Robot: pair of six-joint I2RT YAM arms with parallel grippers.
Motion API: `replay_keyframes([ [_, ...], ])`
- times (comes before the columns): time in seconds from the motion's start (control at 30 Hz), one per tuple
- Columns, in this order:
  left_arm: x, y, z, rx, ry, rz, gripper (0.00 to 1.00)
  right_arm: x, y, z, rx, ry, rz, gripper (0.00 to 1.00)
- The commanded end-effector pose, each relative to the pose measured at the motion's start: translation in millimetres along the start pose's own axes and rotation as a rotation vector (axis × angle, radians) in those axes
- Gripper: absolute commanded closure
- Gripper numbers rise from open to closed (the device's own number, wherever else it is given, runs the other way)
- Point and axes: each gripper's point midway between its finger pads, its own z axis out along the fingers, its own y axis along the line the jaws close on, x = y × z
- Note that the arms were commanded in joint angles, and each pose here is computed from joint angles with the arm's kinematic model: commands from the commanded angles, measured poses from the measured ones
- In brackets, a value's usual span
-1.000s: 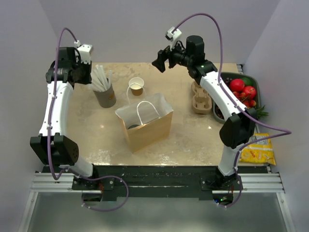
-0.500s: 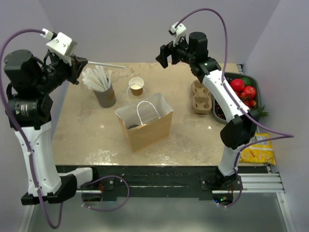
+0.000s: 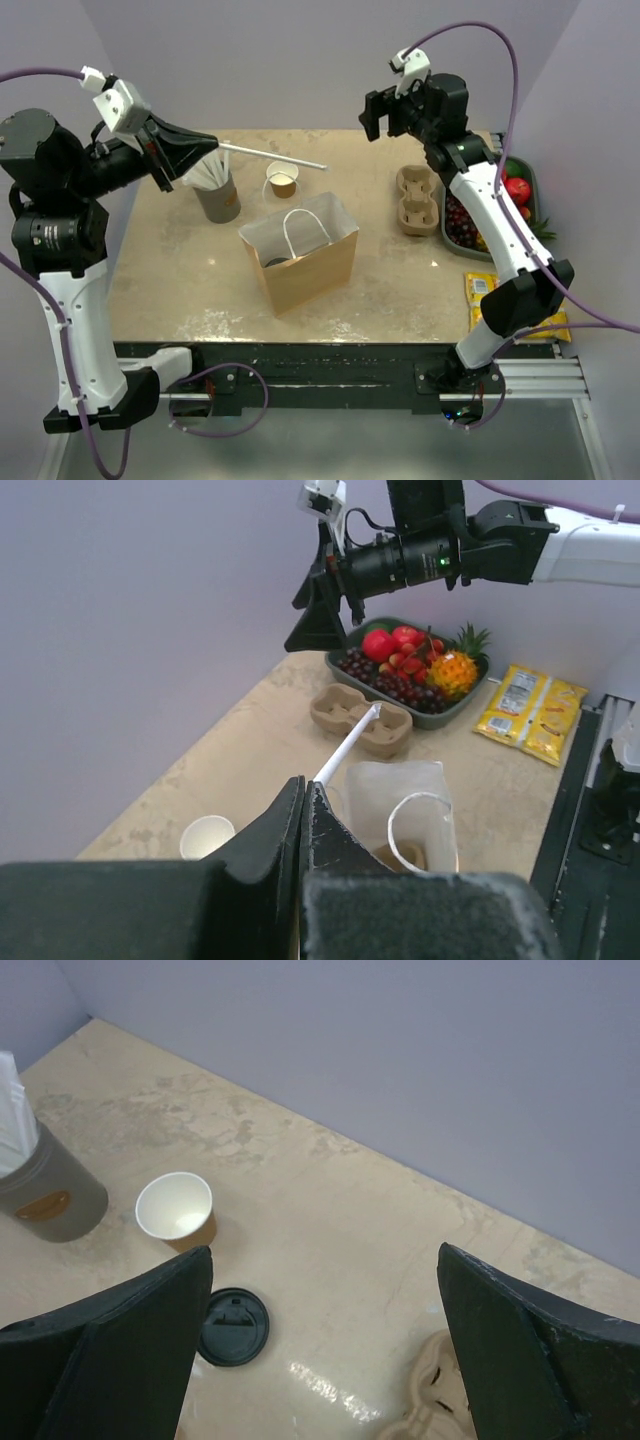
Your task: Pack the takeout coffee
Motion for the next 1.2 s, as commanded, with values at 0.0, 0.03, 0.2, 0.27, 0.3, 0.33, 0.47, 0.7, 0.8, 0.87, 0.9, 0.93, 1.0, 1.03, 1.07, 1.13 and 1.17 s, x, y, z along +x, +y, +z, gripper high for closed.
replay_keyframes([
  [0.0, 23.5, -10.2, 4.5, 0.102, 0.032, -0.097, 1.00, -13.7, 0.4, -20.4, 0.013, -0.043, 0.002, 0.03],
  [0.03, 28.7, -10.3, 5.0, 0.105, 0.038, -0.102, 1.00, -11.4, 1.0, -21.6, 0.008, -0.039, 0.002, 0.03],
  [0.2, 53.0, -13.7, 11.2, 0.114, 0.089, -0.123, 1.00, -12.3, 1.2, -30.4, 0.008, -0.045, -0.001, 0.03],
  [0.27, 63.5, -15.9, 16.8, 0.119, 0.123, -0.136, 1.00, -11.5, 1.4, -32.7, 0.005, -0.046, 0.002, 0.03],
  [0.3, 67.0, -25.6, 22.5, 0.154, 0.137, -0.143, 1.00, -10.9, 0.8, -33.6, 0.006, -0.044, 0.003, 0.03],
  [0.33, 71.8, -28.5, 25.9, 0.163, 0.152, -0.135, 1.00, -9.4, 0.9, -33.7, 0.006, -0.041, 0.003, 0.03],
  [0.47, 97.4, -17.8, 33.0, 0.092, 0.217, -0.151, 1.00, -8.2, -0.9, -33.6, 0.007, -0.040, 0.010, 0.03],
  [0.7, 97.2, -10.2, 37.6, 0.076, 0.212, -0.138, 1.00, -5.8, -3.5, -34.3, 0.012, -0.035, 0.009, 0.03],
  [0.8, 98.4, -3.8, 38.5, 0.053, 0.226, -0.119, 1.00, -4.3, -5.0, -33.7, 0.014, -0.032, 0.010, 0.03],
  [0.87, 106.3, -1.7, 38.1, 0.052, 0.257, -0.125, 1.00, -5.7, -4.3, -33.0, 0.012, -0.035, 0.008, 0.03],
  [0.9, 108.3, -1.6, 37.5, 0.057, 0.265, -0.108, 1.00, -5.8, -4.5, -32.2, 0.012, -0.035, 0.006, 0.03],
  [0.93, 112.1, -1.5, 37.4, 0.060, 0.276, -0.110, 1.00, -6.7, -5.1, -31.5, 0.012, -0.035, 0.006, 0.03],
  [1.0, 124.4, -7.8, 35.1, 0.093, 0.311, -0.125, 1.00, -7.3, -4.6, -30.8, 0.007, -0.034, 0.004, 0.03],
  [1.03, 130.2, -9.7, 35.3, 0.111, 0.326, -0.136, 1.00, -6.8, -3.3, -30.0, -0.002, -0.030, 0.000, 0.03],
  [1.07, 136.9, -16.1, 35.3, 0.138, 0.344, -0.160, 1.00, -6.5, -2.6, -29.9, -0.007, -0.027, -0.003, 0.03],
  [1.13, 143.7, -20.6, 38.9, 0.169, 0.359, -0.185, 1.00, -5.2, -2.5, -29.3, -0.009, -0.021, -0.006, 0.02],
  [1.17, 144.0, -26.3, 42.6, 0.196, 0.361, -0.189, 1.00, -5.4, -3.2, -29.6, -0.008, -0.021, -0.006, 0.02],
])
